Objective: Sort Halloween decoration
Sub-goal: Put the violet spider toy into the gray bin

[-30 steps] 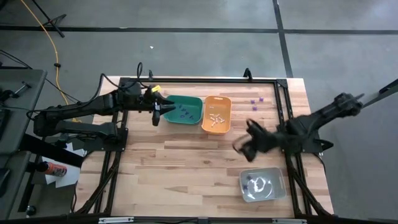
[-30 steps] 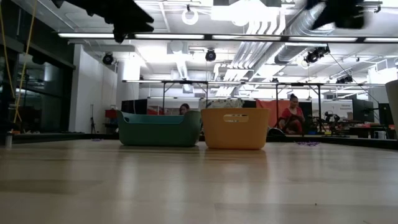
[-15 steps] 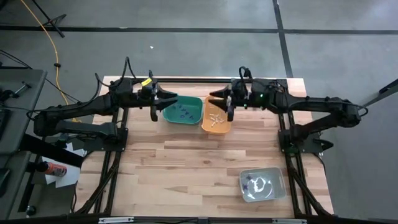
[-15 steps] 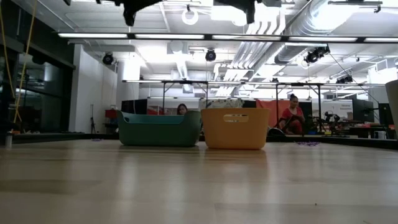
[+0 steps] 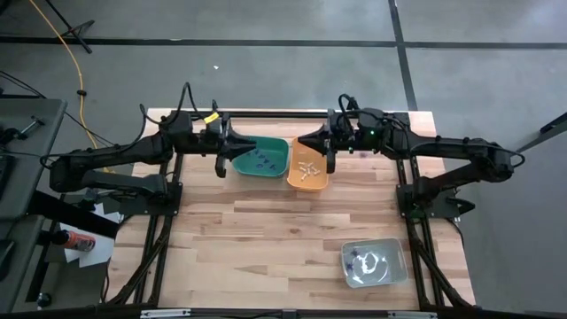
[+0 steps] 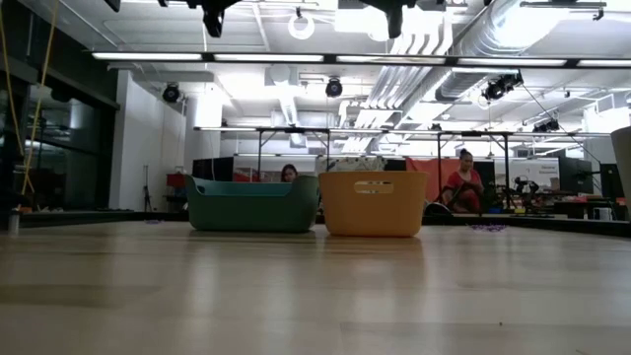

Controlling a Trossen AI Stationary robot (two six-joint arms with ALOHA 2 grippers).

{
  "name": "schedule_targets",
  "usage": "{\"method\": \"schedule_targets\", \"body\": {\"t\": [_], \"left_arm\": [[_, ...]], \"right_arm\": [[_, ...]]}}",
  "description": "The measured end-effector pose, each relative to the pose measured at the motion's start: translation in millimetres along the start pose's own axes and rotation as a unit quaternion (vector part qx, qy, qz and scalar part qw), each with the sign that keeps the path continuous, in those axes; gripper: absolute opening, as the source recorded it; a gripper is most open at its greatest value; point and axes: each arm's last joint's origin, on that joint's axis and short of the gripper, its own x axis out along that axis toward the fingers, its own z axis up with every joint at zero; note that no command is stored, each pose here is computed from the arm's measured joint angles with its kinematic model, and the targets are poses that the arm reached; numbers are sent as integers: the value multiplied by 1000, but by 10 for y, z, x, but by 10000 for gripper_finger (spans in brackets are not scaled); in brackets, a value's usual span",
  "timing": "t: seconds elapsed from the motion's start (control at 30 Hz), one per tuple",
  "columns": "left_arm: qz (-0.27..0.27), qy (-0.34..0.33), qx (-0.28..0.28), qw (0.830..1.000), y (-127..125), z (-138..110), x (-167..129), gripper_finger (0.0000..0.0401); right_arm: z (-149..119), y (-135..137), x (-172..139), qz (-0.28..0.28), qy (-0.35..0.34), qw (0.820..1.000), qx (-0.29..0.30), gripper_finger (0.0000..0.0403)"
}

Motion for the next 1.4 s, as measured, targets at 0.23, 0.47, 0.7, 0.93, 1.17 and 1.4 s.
{"method": "schedule_targets", "body": {"t": [0.23,0.47,0.7,0.93,1.17,1.4], "left_arm": [[0,0,19,1000,0,1,-1,6],[0,-1,26,1000,0,1,-1,2],[0,0,26,1000,0,1,-1,1],[0,0,22,1000,0,1,-1,0],[0,0,21,1000,0,1,-1,0],[1,5,20,1000,3,-10,-1,0]], "right_arm": [[-11,78,11,14,2,1000,-3,3],[-24,164,22,29,4,999,-15,2],[-46,162,21,28,15,999,-18,1],[-165,108,10,-36,72,997,-12,0],[-551,-250,-232,-310,249,914,82,0],[-954,-609,-585,-486,424,738,199,0]]}}
